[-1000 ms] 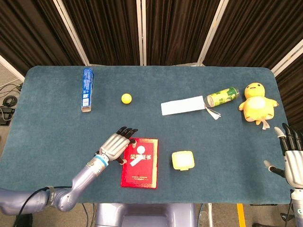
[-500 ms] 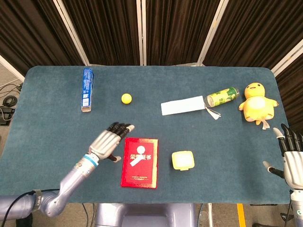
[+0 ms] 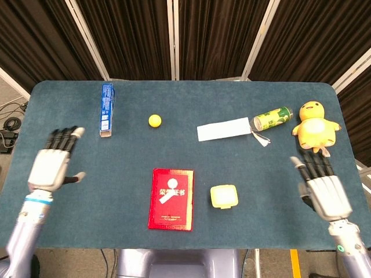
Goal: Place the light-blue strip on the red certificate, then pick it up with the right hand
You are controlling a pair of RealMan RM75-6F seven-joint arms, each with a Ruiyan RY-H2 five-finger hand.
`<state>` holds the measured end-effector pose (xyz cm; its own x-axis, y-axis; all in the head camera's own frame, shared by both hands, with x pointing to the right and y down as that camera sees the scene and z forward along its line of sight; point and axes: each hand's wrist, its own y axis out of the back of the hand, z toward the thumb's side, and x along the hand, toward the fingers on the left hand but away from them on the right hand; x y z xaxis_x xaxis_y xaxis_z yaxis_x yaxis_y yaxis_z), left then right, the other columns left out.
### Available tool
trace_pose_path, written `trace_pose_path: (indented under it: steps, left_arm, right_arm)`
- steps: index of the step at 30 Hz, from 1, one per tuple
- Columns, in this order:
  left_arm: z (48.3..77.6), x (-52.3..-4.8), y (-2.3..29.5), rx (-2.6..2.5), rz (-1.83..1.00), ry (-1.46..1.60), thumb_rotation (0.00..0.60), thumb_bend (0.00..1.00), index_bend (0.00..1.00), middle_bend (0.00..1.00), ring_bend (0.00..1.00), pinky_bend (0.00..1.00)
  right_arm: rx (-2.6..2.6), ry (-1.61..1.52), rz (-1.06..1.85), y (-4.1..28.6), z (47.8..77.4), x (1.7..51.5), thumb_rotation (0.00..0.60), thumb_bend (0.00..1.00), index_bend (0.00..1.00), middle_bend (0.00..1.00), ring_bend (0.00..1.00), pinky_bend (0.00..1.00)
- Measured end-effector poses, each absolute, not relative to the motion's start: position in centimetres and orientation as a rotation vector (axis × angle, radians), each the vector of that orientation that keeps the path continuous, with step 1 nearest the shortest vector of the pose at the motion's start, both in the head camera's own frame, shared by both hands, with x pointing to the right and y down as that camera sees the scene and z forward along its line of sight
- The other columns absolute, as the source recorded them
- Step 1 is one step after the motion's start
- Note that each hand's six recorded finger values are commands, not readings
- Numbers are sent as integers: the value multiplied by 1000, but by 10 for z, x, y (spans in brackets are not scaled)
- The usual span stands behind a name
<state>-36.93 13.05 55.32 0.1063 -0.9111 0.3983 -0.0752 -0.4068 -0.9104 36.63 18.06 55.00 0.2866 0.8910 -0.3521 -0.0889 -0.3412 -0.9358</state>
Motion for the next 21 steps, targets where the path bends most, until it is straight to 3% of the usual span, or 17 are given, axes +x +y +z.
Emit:
trace_pose_path:
  steps: [12, 21]
  left_arm:
    - [538, -410, 157, -1577, -1477, 1074, 600, 0, 0, 0, 0, 0]
    - [543, -420, 161, -1570, -1493, 1082, 600, 0, 0, 0, 0, 0]
  right_arm:
    - [-1776, -269, 971, 158, 581, 231, 600, 861, 241, 0, 0, 0]
    - [-1836, -8, 812, 168, 616, 134, 600, 892, 247, 0, 0, 0]
